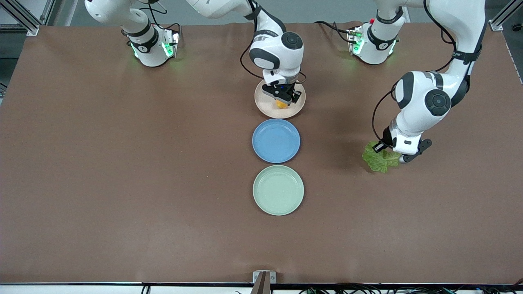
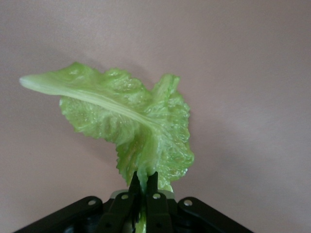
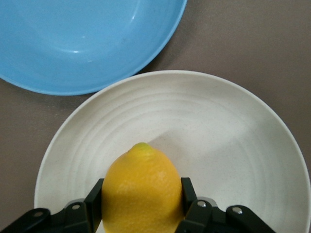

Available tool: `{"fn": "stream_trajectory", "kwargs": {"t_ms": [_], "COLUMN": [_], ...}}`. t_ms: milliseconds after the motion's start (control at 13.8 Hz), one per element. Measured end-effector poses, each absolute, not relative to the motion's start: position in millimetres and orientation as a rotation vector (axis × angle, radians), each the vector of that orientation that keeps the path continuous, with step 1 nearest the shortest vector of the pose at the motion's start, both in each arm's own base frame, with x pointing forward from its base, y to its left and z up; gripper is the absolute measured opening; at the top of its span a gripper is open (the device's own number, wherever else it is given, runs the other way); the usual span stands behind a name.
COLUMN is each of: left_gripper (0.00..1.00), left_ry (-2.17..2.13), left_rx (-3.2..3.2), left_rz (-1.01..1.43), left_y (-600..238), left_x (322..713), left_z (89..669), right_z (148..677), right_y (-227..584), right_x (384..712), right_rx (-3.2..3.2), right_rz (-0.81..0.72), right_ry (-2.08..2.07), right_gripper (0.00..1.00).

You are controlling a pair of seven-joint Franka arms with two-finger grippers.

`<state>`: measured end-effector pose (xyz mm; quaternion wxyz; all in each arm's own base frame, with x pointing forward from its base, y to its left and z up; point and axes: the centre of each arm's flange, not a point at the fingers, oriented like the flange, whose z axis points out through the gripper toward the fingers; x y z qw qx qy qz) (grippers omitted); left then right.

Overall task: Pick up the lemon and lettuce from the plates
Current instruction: 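Set the lettuce on the table while the right gripper carries the lemon away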

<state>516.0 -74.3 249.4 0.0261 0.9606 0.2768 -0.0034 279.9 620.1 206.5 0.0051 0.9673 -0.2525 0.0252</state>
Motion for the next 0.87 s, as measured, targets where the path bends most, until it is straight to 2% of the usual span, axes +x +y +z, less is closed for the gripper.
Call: {"fn": "stream_trajectory", "kwargs": {"t_ms": [291,436,509,727,873], "left_gripper": [0.07,0.11,0.19,0.52,0.72], "left_ry": [0.749,0.747,0.749,0.732,0.731], "left_rx": [3.008,3.009,3.008,3.001,3.0], "left_rz": [-0.047,-0.049,-0.042,0.0,-0.023], "left_y": [-59,-59,-57,-55,-56], "left_x": [511,511,512,526,542], "left_z": [231,227,228,242,263], "right_z": [210,235,257,332,360], "right_y": [615,604,596,544,489], "right_x": [292,317,334,391,431], "right_rx": [3.009,2.98,2.985,2.987,2.992], "right_rz": [0.089,0.077,0.048,-0.04,-0.058], "right_ry": [-0.725,-0.648,-0.607,-0.499,-0.427], "right_gripper": [0.65,0.65,0.65,0.65,0.65]}}
